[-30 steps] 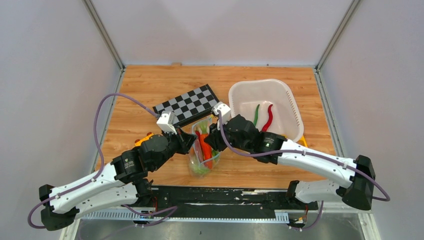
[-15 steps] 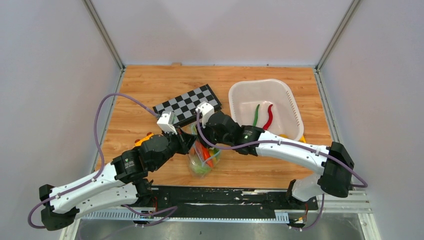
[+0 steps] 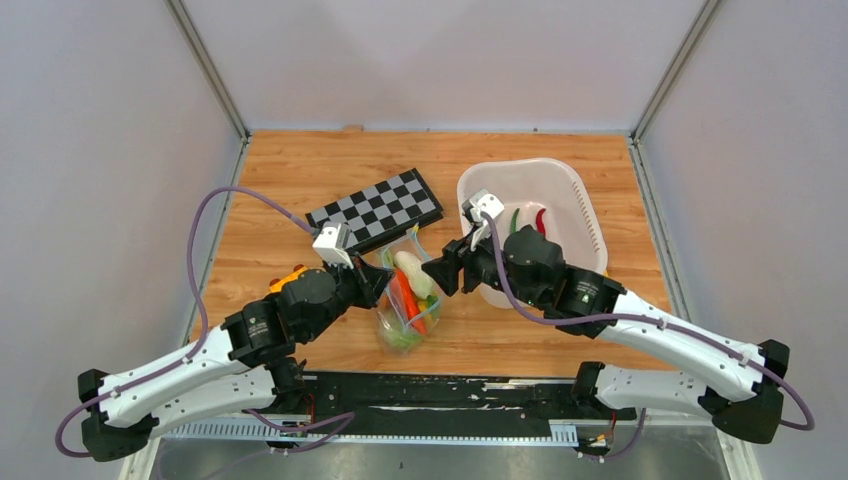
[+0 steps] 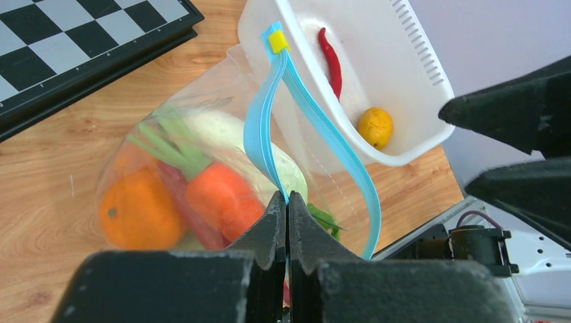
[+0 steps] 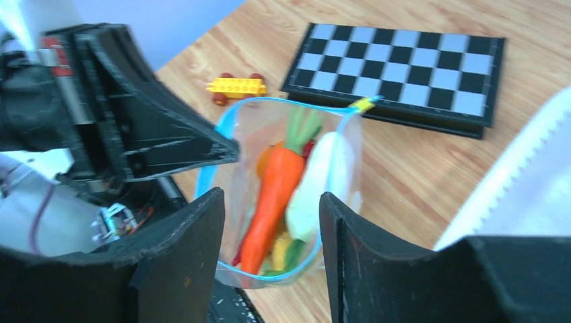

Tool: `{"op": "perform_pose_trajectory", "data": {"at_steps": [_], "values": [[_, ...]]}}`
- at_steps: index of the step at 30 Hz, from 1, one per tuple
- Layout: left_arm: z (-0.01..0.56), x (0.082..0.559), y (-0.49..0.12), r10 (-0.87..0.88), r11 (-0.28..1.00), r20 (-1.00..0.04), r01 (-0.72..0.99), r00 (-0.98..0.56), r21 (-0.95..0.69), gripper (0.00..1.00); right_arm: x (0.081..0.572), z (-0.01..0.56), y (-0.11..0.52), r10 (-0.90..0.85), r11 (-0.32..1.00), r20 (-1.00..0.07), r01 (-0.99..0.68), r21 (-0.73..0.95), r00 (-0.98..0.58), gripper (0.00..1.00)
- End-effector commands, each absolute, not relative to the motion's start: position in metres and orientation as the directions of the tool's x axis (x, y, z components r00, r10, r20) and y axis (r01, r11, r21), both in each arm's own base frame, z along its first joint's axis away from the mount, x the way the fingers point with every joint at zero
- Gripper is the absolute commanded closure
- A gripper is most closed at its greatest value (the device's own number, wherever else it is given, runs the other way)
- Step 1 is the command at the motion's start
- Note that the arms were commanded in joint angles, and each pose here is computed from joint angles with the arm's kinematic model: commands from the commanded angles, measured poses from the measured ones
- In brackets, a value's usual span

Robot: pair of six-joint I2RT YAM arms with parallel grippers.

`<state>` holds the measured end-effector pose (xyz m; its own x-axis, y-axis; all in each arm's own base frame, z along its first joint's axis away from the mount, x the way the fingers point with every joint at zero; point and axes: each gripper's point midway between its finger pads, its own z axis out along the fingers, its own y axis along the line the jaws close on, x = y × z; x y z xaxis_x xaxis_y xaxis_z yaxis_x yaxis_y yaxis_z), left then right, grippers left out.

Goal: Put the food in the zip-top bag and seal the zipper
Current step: Zip the zipper food storage bag at the center of the board.

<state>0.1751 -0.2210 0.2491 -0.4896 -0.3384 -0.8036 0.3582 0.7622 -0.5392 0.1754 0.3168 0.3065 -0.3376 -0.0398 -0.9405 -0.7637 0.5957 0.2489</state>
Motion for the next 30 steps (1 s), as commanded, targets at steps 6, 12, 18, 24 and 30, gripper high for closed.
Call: {"op": "perform_pose_trajectory", "data": {"at_steps": [6, 12, 18, 24, 30], "values": [[0.258, 0.176, -0.228, -0.356, 0.743, -0.800, 0.374, -0.482, -0.556, 1.00, 0.200, 0.249, 0.302, -0.105, 0.734, -0.893, -0.640, 0.228, -0.438, 0.43], [0.259, 0.173, -0.230, -0.341, 0.735, -0.802, 0.392, -0.490, -0.553, 1.00, 0.208, 0.234, 0.319, -0.144, 0.722, -0.869, -0.650, 0.235, -0.473, 0.47], [0.260, 0.169, -0.233, -0.304, 0.733, -0.811, 0.420, -0.500, -0.535, 1.00, 0.214, 0.241, 0.325, -0.120, 0.710, -0.875, -0.657, 0.254, -0.468, 0.91], [0.265, 0.160, -0.248, -0.198, 0.707, -0.837, 0.517, -0.511, -0.483, 0.81, 0.210, 0.265, 0.328, 0.042, 0.676, -0.874, -0.630, 0.382, -0.484, 1.00], [0.272, 0.144, -0.281, -0.050, 0.614, -0.845, 0.651, -0.532, -0.446, 0.41, 0.214, 0.275, 0.325, 0.181, 0.670, -0.838, -0.559, 0.488, -0.515, 1.00]]}}
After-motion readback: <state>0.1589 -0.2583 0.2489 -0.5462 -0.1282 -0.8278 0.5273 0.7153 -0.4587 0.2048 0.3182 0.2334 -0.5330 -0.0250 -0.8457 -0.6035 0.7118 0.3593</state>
